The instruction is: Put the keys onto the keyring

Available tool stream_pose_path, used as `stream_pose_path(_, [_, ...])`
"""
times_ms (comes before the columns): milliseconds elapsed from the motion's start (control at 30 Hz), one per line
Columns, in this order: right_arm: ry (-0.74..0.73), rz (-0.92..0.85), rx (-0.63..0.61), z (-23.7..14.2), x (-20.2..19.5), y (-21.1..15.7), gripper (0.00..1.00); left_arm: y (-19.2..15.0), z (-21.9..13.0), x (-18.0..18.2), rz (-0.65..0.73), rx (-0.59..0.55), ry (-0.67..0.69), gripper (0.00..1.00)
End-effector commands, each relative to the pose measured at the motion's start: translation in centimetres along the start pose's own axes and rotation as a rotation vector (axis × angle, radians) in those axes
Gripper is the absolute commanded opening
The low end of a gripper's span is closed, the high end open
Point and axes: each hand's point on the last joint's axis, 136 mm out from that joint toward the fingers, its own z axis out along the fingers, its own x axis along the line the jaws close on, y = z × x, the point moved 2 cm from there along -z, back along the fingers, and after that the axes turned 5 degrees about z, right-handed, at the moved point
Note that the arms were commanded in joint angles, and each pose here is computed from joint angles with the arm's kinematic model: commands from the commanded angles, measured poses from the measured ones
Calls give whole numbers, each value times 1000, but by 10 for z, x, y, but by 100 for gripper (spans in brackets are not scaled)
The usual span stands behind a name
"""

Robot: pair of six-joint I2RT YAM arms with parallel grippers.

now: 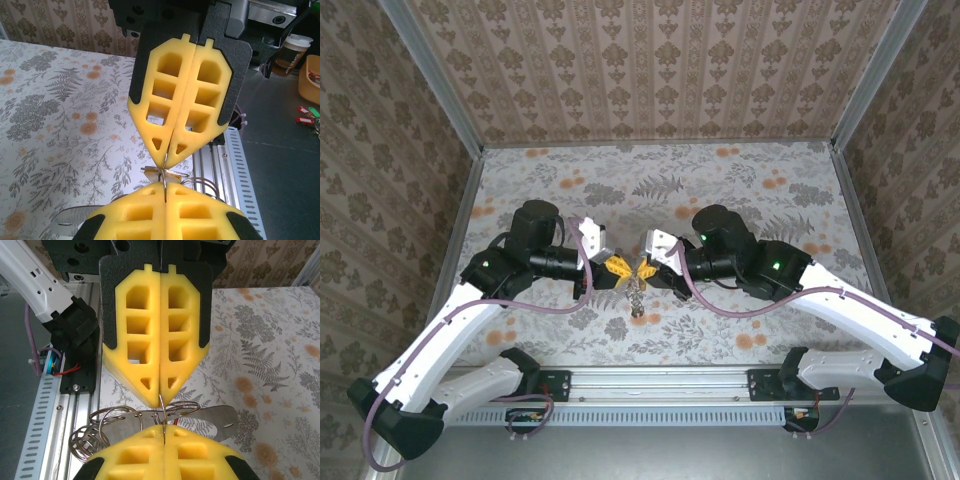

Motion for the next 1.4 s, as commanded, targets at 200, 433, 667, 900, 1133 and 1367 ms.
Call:
stream_pose_path(200, [-31,-71,-8,4,3,7,0,12,-1,-1,10,-47,-23,0])
stream_pose_path(433, [-57,-112,0,4,7,8,0,12,-1,2,-1,-44,-16,0])
stream_pose_path(667, [-97,-175,30,8,10,4,0,14,0,3,-14,-50,-15,0])
stream_pose_path(900, [-186,-244,53,10,7,-5,0,24,-1,2,-14,-88,-30,0])
stream_pose_path(1133, [-252,-284,17,4,4,-8,8,27,-1,3,-14,-104,-31,0])
stream_pose_path(1367, [-259,-283,-3,4,4,-8,22,30,-2,2,-11,-122,-32,0])
